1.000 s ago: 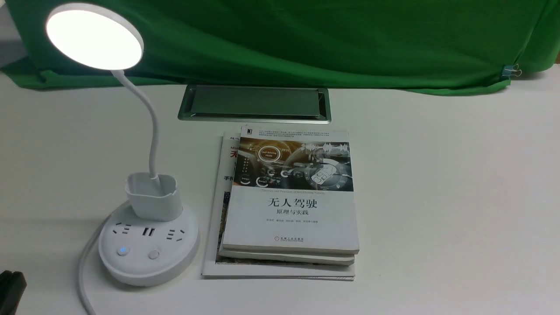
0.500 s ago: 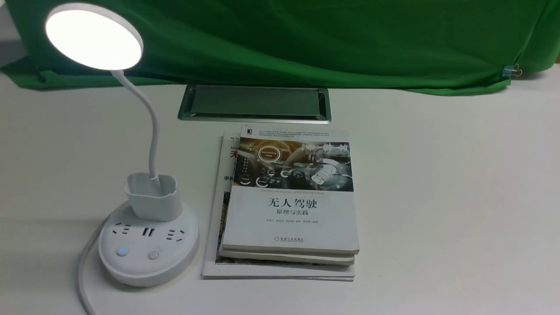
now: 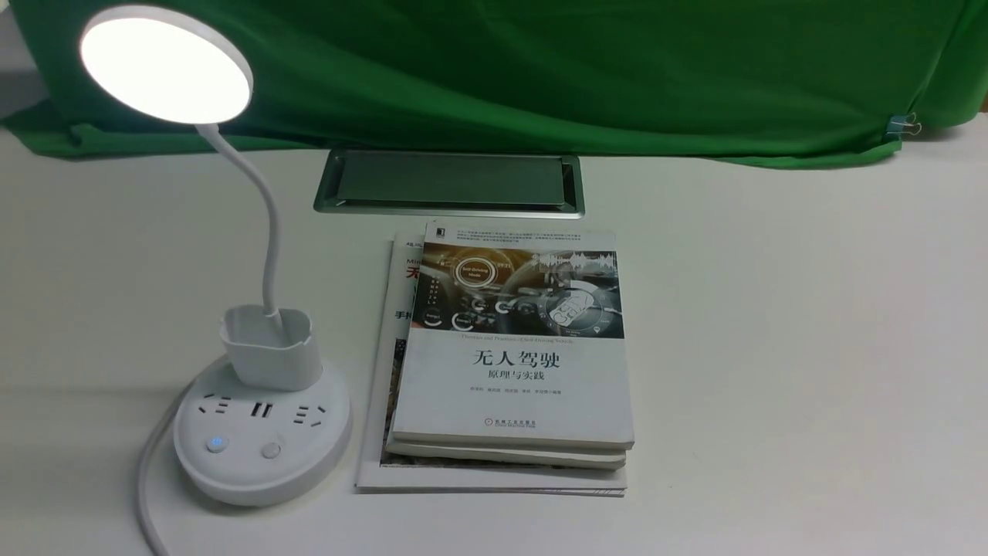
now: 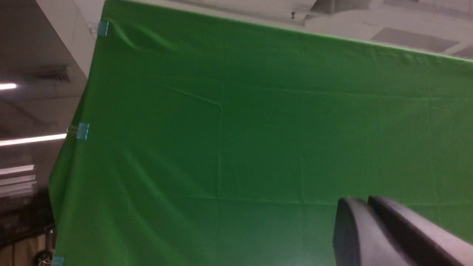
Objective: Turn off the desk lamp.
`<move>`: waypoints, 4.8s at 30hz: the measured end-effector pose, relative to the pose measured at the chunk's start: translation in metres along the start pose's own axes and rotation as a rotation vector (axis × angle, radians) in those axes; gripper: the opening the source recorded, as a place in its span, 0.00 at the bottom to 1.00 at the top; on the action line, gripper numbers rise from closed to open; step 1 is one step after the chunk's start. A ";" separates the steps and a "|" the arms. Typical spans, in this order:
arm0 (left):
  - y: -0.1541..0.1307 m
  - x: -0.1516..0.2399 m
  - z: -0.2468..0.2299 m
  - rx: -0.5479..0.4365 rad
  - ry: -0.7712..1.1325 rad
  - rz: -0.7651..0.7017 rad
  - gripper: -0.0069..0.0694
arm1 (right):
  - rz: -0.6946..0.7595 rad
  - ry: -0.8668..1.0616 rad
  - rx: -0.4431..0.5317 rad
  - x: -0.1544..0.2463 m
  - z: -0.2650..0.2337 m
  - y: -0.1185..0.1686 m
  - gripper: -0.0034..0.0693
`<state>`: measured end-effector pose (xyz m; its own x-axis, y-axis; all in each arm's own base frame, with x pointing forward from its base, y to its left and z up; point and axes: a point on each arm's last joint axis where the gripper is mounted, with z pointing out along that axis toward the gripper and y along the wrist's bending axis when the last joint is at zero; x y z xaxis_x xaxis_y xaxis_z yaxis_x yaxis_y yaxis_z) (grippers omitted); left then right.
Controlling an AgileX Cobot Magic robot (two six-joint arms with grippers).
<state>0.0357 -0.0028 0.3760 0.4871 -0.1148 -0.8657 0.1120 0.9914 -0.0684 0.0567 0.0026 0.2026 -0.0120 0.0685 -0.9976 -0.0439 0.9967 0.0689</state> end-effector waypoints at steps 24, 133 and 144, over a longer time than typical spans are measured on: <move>-0.003 0.168 0.094 0.095 1.585 -0.063 0.11 | 0.000 0.000 0.000 0.000 0.000 0.000 0.10; 0.007 0.149 -0.062 0.055 0.518 0.009 0.11 | 0.000 0.000 0.000 0.000 0.000 0.000 0.10; 0.008 0.171 -0.075 0.045 0.663 -0.018 0.11 | 0.000 0.000 0.000 0.000 0.000 0.000 0.10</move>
<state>0.0549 -0.0099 0.1907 -0.1498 -0.0532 -0.9873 0.1584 0.9844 -0.0771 0.0567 0.0026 0.2026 -0.0119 0.0685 -0.9976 -0.0439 0.9967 0.0689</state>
